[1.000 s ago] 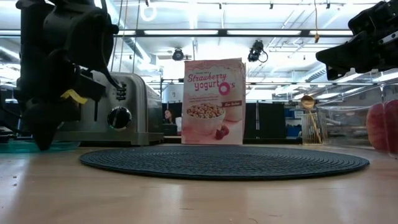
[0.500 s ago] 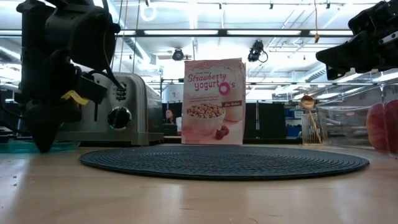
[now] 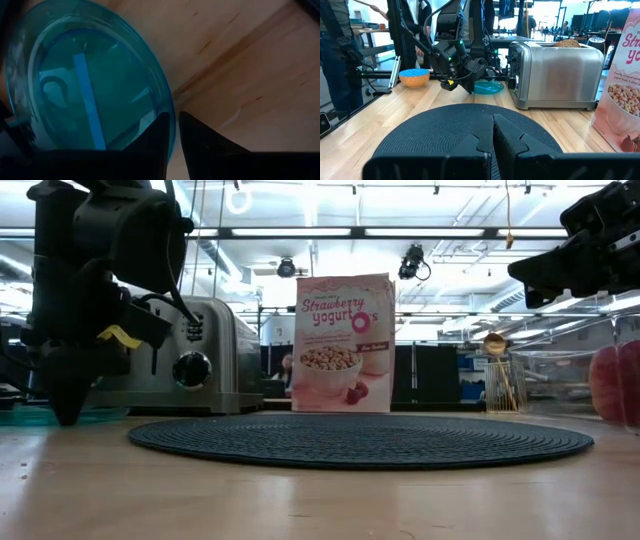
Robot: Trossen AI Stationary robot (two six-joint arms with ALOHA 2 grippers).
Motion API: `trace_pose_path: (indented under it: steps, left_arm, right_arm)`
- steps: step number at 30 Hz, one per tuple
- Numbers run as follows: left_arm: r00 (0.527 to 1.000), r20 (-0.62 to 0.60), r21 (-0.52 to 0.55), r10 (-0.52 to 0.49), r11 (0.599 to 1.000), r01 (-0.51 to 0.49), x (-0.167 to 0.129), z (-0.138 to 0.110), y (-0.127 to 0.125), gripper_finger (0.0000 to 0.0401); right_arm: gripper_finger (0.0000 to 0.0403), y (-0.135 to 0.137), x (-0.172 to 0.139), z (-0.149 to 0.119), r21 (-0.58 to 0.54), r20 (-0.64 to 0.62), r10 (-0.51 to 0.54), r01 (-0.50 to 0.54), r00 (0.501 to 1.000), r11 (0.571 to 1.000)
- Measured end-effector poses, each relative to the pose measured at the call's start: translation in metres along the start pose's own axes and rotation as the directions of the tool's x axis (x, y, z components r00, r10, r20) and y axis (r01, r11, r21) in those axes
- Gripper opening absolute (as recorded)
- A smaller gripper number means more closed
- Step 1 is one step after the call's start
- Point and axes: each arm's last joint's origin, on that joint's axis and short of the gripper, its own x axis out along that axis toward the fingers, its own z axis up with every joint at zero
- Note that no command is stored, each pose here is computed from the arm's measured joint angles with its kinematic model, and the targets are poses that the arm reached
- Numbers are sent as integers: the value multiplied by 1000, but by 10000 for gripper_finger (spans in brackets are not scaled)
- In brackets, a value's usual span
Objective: Arrange a breakfast setting
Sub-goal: Put the blue plate on blue table table mat
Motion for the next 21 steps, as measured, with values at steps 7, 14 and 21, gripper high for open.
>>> trace_pose_path:
  steps: [7,14,21]
  left_arm:
    - [1000,-13,-11,-4,1000,4,0,-1,0,50]
    - [1000,-14,-14,-5,1000,5,0,-1,0,49]
    - [1000,-14,-15,-8,1000,8,0,-1,-1,34]
  right_arm:
    - [14,0,0,0,0,0,0,0,1000,1000]
    - [14,0,0,0,0,0,0,0,1000,1000]
    - [14,0,0,0,0,0,0,0,1000,1000]
